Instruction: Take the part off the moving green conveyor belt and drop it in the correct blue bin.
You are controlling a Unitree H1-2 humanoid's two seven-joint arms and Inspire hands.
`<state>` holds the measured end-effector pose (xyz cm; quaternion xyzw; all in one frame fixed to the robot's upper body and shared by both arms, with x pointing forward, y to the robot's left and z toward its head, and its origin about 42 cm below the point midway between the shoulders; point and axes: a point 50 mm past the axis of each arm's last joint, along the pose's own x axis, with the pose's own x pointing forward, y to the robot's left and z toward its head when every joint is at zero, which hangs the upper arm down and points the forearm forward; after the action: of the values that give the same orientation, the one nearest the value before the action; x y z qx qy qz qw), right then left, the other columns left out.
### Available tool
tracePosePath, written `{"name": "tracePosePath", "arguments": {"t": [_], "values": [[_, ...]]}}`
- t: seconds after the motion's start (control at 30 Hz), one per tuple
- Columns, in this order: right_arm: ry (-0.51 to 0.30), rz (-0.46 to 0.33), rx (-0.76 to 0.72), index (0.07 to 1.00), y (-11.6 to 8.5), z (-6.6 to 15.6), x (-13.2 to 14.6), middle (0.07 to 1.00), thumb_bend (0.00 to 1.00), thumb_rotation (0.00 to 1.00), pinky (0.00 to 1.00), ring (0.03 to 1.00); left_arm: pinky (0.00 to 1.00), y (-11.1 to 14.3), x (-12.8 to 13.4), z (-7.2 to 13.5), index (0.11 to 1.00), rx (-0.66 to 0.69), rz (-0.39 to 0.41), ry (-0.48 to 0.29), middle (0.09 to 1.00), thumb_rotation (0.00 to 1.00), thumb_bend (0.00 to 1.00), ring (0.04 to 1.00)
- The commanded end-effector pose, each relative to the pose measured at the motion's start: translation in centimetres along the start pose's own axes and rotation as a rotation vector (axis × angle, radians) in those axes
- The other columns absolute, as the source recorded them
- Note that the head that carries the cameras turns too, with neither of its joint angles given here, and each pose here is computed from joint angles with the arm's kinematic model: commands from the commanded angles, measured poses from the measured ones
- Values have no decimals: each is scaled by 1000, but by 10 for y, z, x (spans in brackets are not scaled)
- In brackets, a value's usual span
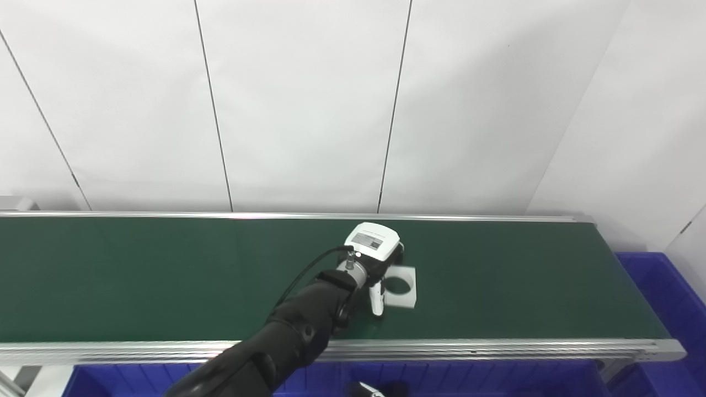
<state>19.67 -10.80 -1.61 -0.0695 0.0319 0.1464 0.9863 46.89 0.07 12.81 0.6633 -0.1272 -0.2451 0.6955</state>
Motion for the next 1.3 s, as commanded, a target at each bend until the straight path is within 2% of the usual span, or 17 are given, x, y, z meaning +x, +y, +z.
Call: {"name": "tracePosePath", "arguments": {"t": [0.0,0.13,0.2,0.27,0.5,0.6,0.67,0.73,0.87,0.93,0.97,1.0,1.03,1.1,1.27], "values": [[-84,56,26,807,18,16,8,819,753,689,702,792,314,9,4,6,508,4,47,-18,442,1,522,361],[-83,65,42,808,18,17,8,822,777,665,727,805,313,14,5,3,511,8,58,-18,443,0,520,378],[-83,70,47,810,19,17,8,821,790,664,728,802,219,17,6,2,493,16,57,-17,467,0,522,292],[-81,74,51,812,19,17,8,822,793,661,730,803,193,19,7,2,491,18,51,-16,471,0,522,270],[-78,84,52,818,19,17,7,827,795,657,741,810,165,23,8,3,489,24,65,-25,472,0,523,242],[-75,83,51,819,18,16,6,828,799,664,742,812,184,25,8,5,488,19,67,-31,473,0,524,265],[-75,85,48,821,17,15,5,832,797,668,748,817,185,27,8,7,503,33,78,-39,431,0,519,265],[-73,85,41,823,15,14,3,837,794,672,756,821,167,33,9,8,493,37,90,-46,455,0,521,242],[-61,81,34,823,7,10,1,832,795,682,768,823,159,64,7,1,485,0,139,-62,471,0,523,232],[-59,77,33,820,3,9,2,829,796,689,773,824,162,78,2,-5,502,-28,162,-65,412,0,517,233],[-57,75,33,818,2,9,2,829,798,690,773,825,165,84,-1,-8,491,-38,175,-67,448,0,522,235],[-58,74,29,818,-1,9,2,829,799,691,773,825,166,92,-7,-13,487,-44,188,-66,460,0,524,235],[-59,73,26,819,-2,9,2,832,795,697,769,826,178,98,-11,-16,496,-46,196,-66,420,0,520,251],[-59,72,15,826,-8,8,2,841,801,723,777,836,202,113,-25,-24,497,-51,207,-68,401,0,520,284],[-56,70,26,838,-19,7,0,857,804,741,796,854,200,134,-61,-42,504,-64,240,-56,395,0,519,282]]}}
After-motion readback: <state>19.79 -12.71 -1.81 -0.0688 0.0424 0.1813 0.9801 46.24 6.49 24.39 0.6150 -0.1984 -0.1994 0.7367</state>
